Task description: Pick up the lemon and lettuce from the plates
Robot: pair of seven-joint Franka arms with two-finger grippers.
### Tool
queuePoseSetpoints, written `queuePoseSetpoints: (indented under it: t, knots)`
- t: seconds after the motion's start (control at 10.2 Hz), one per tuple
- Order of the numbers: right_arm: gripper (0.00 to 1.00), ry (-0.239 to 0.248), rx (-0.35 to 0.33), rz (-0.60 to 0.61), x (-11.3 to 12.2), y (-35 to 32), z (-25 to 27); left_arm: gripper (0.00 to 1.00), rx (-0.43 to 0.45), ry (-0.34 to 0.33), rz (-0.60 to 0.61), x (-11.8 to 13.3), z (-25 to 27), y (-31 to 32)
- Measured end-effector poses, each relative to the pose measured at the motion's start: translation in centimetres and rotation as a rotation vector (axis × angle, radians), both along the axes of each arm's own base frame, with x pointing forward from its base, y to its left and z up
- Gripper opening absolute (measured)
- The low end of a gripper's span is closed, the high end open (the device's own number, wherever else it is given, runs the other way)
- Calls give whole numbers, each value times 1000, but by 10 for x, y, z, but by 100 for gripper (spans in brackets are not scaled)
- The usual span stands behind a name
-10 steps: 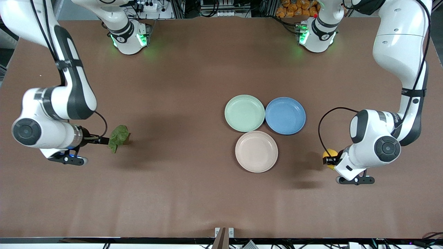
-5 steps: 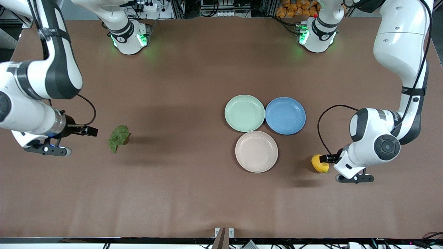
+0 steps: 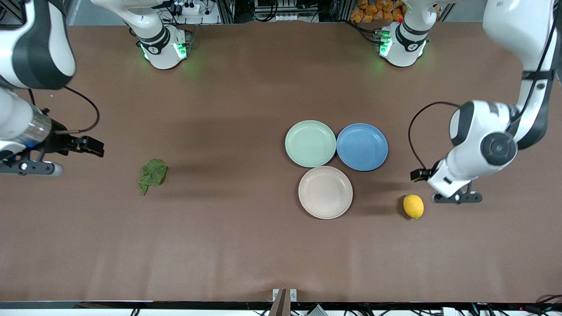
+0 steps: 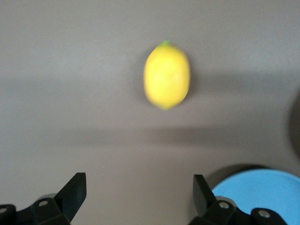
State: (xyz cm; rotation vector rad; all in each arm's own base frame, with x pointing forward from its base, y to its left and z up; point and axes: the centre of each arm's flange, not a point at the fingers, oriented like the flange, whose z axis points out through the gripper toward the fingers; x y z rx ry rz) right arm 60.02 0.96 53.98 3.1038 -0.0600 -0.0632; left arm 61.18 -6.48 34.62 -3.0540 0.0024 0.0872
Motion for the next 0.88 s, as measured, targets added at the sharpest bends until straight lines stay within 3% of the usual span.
queuePoseSetpoints:
  t: [0.39, 0.59, 0.88]
  knots:
    - [100, -21, 18, 3, -20, 0, 51, 100, 18, -21, 33, -41, 33, 20]
    - [100, -22, 36, 0, -26, -2, 76, 100, -20, -42, 72, -54, 51, 23]
    - [100, -29, 66, 9, -31, 1, 97, 100, -96, -171, 96, -38, 111, 11]
